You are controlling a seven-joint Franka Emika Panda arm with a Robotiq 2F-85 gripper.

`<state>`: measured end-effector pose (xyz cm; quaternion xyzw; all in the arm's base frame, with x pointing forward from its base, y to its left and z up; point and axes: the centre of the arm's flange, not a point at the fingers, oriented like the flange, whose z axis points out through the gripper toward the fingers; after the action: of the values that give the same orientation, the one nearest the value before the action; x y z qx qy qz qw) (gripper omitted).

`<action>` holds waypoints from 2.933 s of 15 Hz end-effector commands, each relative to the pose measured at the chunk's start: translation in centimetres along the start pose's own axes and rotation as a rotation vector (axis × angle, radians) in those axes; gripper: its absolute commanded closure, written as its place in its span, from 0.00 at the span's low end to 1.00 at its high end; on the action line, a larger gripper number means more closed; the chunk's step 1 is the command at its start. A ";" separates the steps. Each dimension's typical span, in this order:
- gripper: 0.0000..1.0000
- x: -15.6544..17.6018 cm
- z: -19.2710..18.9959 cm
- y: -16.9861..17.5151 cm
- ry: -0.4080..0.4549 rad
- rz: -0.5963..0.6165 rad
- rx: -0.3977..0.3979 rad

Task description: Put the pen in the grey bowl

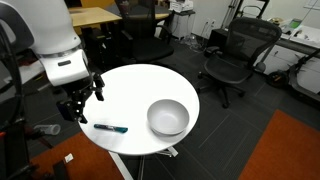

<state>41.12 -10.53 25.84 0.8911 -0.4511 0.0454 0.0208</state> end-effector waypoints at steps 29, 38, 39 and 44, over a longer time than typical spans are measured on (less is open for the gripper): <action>0.00 4.0 11.4 -3.0 -0.095 -0.057 -0.021; 0.00 3.9 13.2 -3.0 -0.106 -0.061 -0.047; 0.00 3.9 13.3 -2.9 -0.108 -0.060 -0.046; 0.39 3.9 13.9 -2.7 -0.112 -0.051 -0.046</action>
<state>46.19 -12.81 12.82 0.9000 -0.4345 -0.0261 0.0222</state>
